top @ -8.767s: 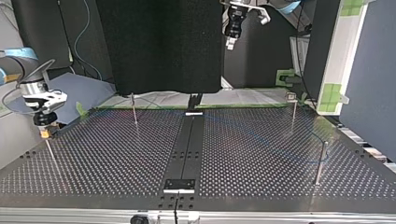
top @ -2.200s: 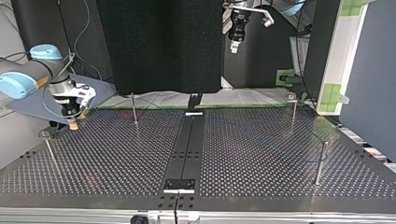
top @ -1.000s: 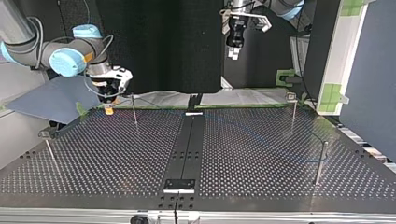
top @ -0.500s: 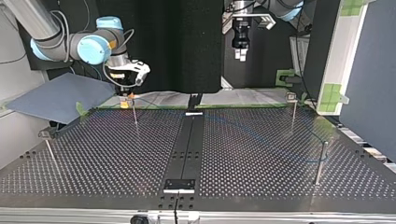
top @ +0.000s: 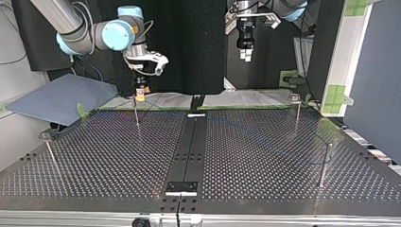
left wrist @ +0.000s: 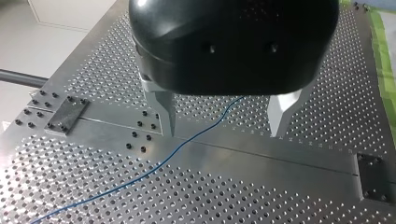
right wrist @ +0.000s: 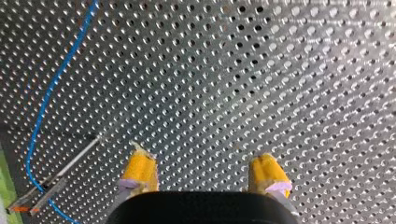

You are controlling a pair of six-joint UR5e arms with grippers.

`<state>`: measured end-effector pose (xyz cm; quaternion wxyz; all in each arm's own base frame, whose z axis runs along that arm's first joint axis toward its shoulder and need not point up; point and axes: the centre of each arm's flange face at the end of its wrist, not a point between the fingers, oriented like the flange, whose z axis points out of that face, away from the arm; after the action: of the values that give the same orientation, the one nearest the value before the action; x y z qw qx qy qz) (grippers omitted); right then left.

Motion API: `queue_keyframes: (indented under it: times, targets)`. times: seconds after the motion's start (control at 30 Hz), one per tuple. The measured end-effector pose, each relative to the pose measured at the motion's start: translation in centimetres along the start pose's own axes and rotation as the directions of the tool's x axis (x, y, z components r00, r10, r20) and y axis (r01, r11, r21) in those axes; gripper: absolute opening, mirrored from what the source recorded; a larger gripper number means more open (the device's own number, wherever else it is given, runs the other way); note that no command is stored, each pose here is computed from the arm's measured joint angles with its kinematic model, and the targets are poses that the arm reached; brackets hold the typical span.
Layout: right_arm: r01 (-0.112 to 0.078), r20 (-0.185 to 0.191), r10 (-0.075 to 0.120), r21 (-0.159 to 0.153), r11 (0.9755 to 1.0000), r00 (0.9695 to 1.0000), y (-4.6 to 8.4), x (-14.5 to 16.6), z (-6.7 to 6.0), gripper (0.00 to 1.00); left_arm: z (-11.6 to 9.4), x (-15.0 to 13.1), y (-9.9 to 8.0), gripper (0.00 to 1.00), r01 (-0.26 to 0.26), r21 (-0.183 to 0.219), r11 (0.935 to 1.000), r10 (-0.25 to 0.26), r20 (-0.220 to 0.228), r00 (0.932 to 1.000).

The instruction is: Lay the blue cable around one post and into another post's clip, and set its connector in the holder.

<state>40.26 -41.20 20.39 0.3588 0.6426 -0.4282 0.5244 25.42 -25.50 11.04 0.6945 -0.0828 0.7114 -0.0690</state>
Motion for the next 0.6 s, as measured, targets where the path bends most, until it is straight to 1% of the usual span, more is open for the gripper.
queue_keyframes:
  times: [0.1, 0.27, 0.4, 0.53, 0.6]
  targets:
    - [0.004, -0.01, -0.004, 0.0, 1.0, 0.9999, -1.2, -0.3, -0.7, 0.99, 0.1, -0.1, -0.1, 0.98, 0.0, -0.001, 1.0, 0.0, 0.002, 1.0]
    - [0.01, -0.015, -0.01, -0.001, 0.9999, 0.9998, -3.1, -0.9, -1.9, 0.99, 0.3, -0.1, -0.1, 0.98, 0.0, -0.001, 1.0, 0.0, 0.003, 1.0]
    - [0.015, -0.018, -0.015, -0.002, 0.9999, 0.9997, -4.6, -1.8, -3.3, 0.99, 0.3, -0.1, -0.1, 0.98, -0.002, -0.005, 1.0, 0.002, 0.004, 1.0]
    - [0.02, -0.02, -0.02, 0.001, 0.9998, 0.9996, -5.9, -2.3, -4.4, 0.99, 0.4, -0.2, 0.2, 0.98, -0.009, -0.029, 0.9995, 0.009, 0.004, 1.0]
    - [0.015, -0.021, -0.015, -0.001, 0.9999, 0.9997, -6.0, -2.7, -4.7, 0.99, 0.5, -0.2, 0.4, 0.98, -0.014, -0.045, 0.9989, 0.014, 0.003, 0.9999]
